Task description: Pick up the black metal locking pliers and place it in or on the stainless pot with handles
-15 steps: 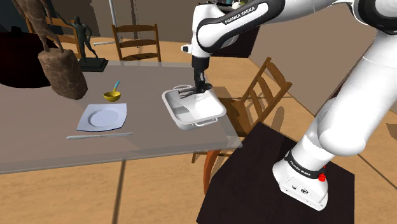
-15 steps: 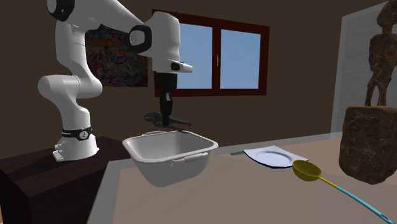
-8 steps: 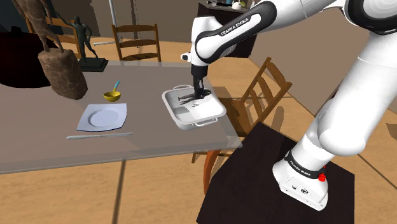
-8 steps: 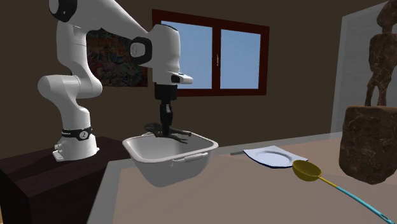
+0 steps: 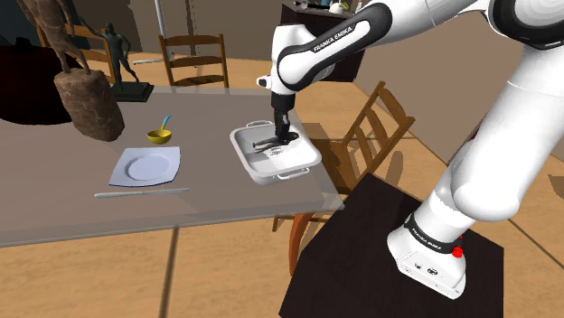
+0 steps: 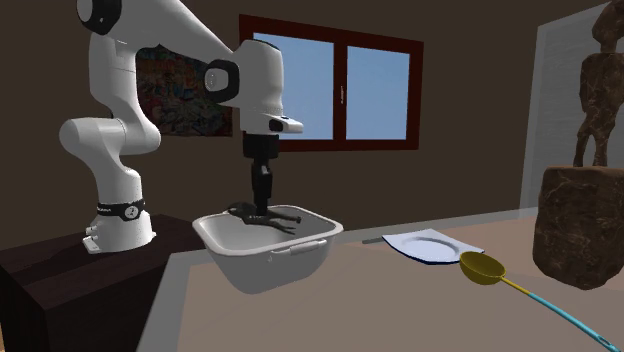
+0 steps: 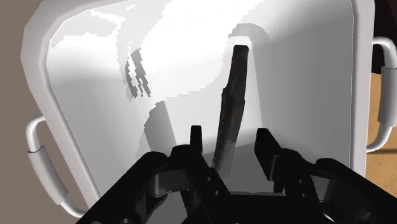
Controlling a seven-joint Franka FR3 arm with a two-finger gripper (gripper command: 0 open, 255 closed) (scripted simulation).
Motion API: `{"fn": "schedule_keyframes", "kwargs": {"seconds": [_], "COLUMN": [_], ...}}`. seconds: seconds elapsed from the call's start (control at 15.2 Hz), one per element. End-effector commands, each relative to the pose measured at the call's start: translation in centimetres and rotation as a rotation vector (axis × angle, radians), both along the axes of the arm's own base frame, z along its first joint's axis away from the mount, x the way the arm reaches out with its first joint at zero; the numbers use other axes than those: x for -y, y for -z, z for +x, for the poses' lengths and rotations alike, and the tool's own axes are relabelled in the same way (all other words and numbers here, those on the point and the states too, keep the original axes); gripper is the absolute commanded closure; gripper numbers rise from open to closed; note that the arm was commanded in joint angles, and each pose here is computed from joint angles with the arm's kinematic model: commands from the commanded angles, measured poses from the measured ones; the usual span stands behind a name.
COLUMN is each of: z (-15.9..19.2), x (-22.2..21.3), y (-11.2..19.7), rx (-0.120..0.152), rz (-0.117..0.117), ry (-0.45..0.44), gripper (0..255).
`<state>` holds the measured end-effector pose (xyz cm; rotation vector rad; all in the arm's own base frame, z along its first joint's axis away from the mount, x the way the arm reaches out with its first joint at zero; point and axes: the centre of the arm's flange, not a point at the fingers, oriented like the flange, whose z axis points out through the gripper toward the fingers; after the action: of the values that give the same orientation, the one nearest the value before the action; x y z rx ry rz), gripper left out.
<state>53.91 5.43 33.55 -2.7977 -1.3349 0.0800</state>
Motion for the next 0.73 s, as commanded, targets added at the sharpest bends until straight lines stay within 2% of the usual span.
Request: {"fn": "schedule_keyframes", "kwargs": {"seconds": [0.0,0.26,0.53,0.66], "z": [0.0,0.0,0.3,0.3], "x": [0.0,0.0,0.1,0.1], "y": [0.0,0.0,-5.0,-5.0], "rx": [0.000,0.000,0.000,0.000], "rz": [0.000,0.000,0.000,0.000], "ry": [0.000,0.000,0.000,0.000], "gripper": [0,0,0,0]}}
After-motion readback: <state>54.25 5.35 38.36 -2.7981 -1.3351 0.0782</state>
